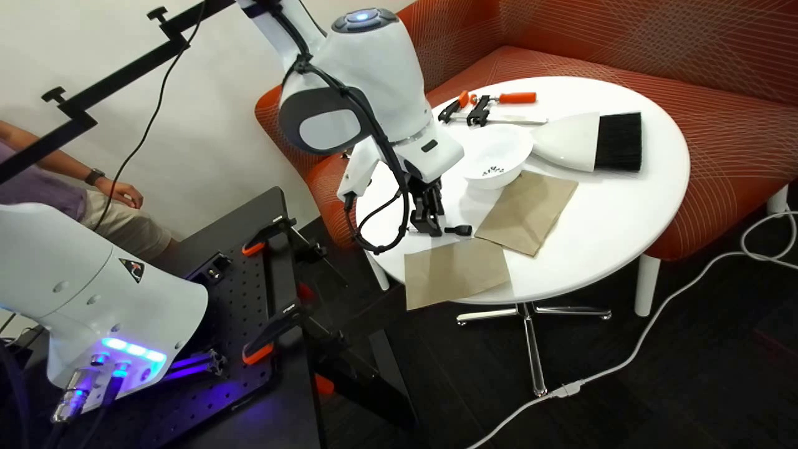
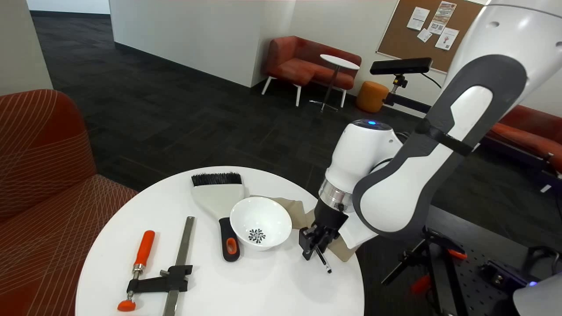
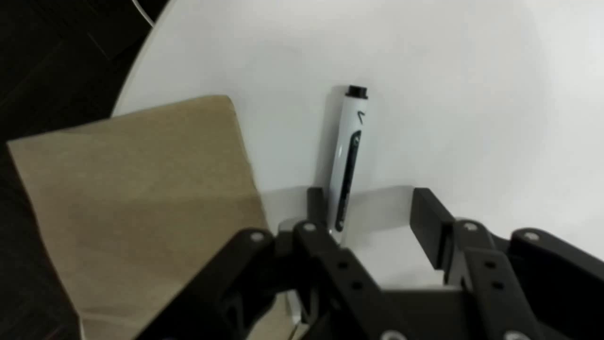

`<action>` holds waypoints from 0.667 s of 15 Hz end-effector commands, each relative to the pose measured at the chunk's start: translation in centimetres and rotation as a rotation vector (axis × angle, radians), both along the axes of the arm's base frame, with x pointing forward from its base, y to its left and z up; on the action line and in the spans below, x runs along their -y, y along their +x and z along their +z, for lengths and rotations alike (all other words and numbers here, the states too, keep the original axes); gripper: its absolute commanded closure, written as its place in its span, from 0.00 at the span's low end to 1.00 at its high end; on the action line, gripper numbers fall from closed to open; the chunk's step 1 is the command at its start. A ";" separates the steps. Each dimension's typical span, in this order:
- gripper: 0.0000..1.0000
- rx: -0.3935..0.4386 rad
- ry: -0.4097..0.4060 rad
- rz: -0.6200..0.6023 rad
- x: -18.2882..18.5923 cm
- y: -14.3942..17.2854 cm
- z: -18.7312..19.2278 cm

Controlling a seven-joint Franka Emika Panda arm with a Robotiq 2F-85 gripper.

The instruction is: Put the pen in the bowl

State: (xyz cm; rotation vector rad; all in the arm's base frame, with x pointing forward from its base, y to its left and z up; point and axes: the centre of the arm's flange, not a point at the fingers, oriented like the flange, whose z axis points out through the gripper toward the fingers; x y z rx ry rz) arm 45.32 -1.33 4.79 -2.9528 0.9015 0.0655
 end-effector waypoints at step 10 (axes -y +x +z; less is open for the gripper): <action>0.97 -0.001 -0.061 -0.071 -0.1 -2.0 5.2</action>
